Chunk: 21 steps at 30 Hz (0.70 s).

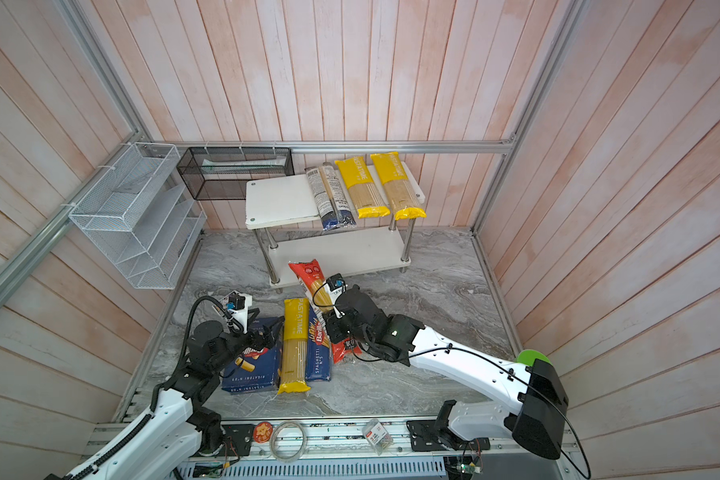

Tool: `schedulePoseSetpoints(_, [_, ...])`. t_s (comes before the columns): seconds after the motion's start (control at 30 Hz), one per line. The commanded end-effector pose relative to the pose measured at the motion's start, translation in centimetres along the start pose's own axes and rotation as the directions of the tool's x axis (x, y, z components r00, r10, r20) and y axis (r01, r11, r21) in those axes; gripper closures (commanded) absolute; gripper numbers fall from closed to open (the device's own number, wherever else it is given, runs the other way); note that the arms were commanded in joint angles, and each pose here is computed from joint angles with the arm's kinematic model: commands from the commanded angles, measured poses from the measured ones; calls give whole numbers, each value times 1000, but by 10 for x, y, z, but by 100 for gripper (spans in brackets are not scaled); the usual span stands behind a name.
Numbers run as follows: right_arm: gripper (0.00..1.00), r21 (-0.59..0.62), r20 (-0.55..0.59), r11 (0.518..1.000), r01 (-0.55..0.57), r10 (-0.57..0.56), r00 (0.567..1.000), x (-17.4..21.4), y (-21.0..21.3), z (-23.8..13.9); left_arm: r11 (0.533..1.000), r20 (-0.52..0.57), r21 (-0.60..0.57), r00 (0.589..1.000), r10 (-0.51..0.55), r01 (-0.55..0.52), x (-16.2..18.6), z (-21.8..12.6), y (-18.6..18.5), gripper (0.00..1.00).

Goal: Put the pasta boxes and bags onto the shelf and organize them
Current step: 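Lift the red-and-yellow bag upright with the right gripper toward the shelf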

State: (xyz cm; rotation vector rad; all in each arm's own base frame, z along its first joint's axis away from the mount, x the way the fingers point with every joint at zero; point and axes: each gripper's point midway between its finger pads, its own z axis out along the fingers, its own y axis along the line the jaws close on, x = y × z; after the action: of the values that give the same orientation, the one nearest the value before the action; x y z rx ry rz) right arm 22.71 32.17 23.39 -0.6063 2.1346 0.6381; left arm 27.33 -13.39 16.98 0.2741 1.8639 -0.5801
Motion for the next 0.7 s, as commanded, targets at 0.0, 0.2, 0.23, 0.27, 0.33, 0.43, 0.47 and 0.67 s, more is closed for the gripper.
schedulePoseSetpoints(0.0, [77,-66,230,998,-3,18,973,-70,19,-33,999,5,-16,999,-33,34,3,-2,3,0])
schedulePoseSetpoints(0.2, [77,-82,260,996,46,-23,965,-98,32,-44,999,25,21,999,-42,41,9,-2,-1,0])
schedulePoseSetpoints(0.23, [77,-89,266,995,52,-26,964,-103,35,-46,999,24,31,999,-38,37,11,-2,-3,0])
schedulePoseSetpoints(0.27, [77,-95,269,994,58,-31,963,-106,37,-48,999,27,32,999,-38,37,11,-2,-3,0])
schedulePoseSetpoints(0.33, [77,-108,280,992,67,-35,959,-114,43,-51,999,32,26,999,-38,38,12,-2,-1,0])
schedulePoseSetpoints(0.43, [77,-106,299,991,79,-44,953,-127,47,-53,999,36,29,999,-37,36,14,-2,-1,0])
schedulePoseSetpoints(0.47, [77,-105,302,991,82,-47,952,-130,48,-53,999,35,29,999,-38,37,14,-2,-1,0])
schedulePoseSetpoints(0.67, [77,-82,356,991,106,-70,932,-159,55,-54,999,29,37,999,-34,33,15,0,-2,0])
